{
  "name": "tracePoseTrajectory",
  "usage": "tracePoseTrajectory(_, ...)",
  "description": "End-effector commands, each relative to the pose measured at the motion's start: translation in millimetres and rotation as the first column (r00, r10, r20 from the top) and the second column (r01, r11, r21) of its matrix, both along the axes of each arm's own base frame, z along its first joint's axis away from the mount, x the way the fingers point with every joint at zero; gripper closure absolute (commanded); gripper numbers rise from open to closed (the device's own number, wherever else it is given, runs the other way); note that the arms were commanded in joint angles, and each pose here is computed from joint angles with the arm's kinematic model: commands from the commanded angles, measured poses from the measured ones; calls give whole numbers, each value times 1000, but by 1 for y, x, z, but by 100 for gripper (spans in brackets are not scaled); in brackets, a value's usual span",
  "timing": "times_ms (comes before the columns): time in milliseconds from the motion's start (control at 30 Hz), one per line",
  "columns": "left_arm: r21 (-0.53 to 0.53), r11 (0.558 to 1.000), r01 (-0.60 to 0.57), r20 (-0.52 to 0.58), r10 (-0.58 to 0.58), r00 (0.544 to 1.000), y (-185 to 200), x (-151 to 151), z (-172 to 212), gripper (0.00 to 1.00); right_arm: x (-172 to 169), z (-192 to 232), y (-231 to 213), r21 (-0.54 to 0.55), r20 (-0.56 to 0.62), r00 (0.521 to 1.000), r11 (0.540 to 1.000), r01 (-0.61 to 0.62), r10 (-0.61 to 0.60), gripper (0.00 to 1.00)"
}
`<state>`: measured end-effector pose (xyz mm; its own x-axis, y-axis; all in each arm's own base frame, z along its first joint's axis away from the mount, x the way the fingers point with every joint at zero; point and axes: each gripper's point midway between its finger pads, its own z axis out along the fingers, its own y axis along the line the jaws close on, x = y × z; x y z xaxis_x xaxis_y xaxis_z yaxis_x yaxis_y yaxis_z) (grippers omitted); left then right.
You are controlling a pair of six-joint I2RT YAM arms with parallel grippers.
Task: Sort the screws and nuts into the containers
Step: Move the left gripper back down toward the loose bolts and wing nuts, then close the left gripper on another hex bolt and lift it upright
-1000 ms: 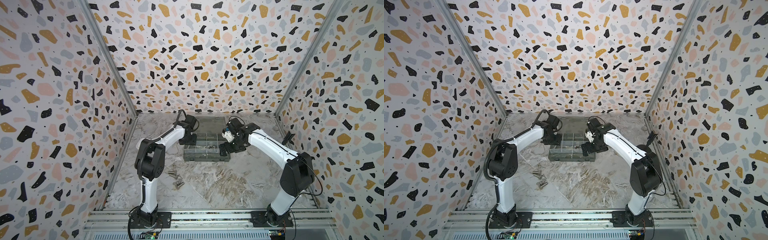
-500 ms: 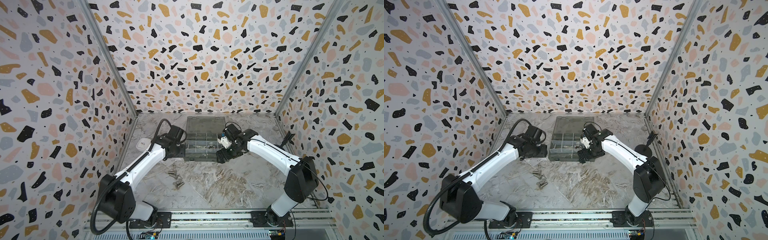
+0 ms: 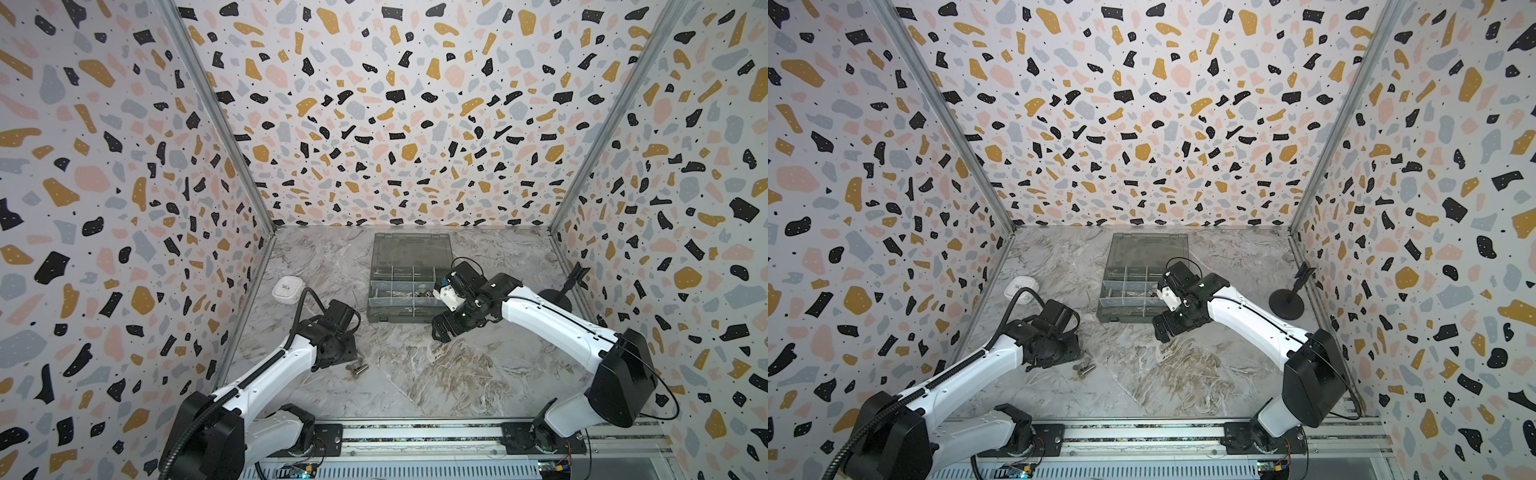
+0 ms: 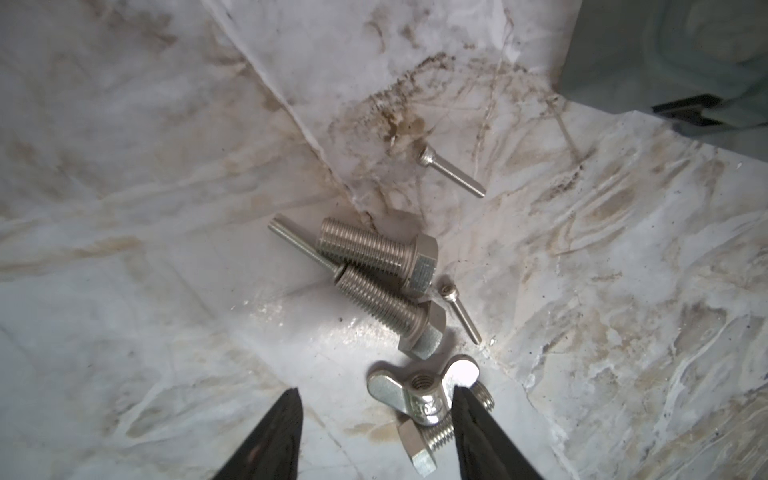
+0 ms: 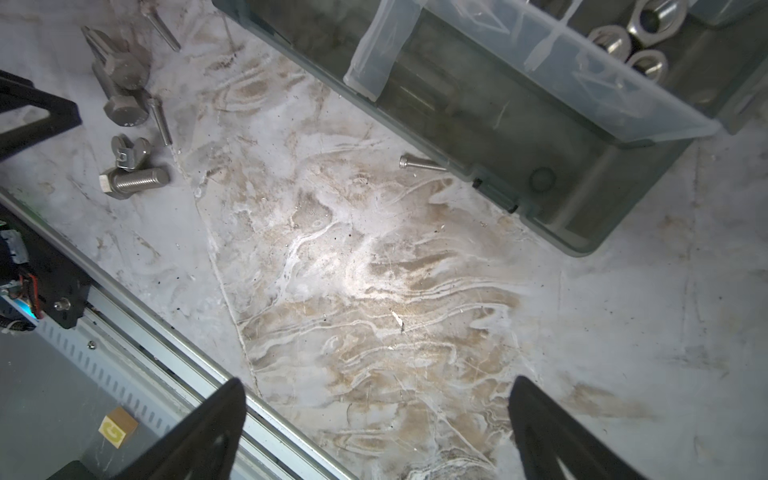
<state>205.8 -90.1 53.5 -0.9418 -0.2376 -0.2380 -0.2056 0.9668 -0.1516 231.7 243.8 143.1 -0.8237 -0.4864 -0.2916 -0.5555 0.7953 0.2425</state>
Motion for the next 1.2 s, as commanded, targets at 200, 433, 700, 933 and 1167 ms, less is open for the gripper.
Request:
tracePoseTrajectory(200, -34, 995, -95, 32, 96, 995, -3, 18, -10, 41, 3, 10, -8, -7, 41, 999, 1000, 29, -29, 0)
tracePoseTrajectory(433, -23, 992, -125, 9, 125, 992, 3, 22, -20, 44, 8, 8, -16, -13, 38, 998, 999, 51, -50, 0)
tracePoseTrajectory(700, -33, 987, -154, -16, 154, 988, 8, 23, -30, 49, 18, 6, -23, -20, 32, 998, 998, 60, -59, 0)
tracePoseTrajectory(933, -31, 986, -163, -52, 162, 985, 9, 22, -39, 53, 20, 1, -24, -17, 12, 998, 998, 62, -62, 0)
tracePoseTrajectory(1167, -36, 986, -164, -68, 162, 985, 8, 22, -44, 64, 21, -2, -24, -14, 0, 998, 998, 60, -60, 0)
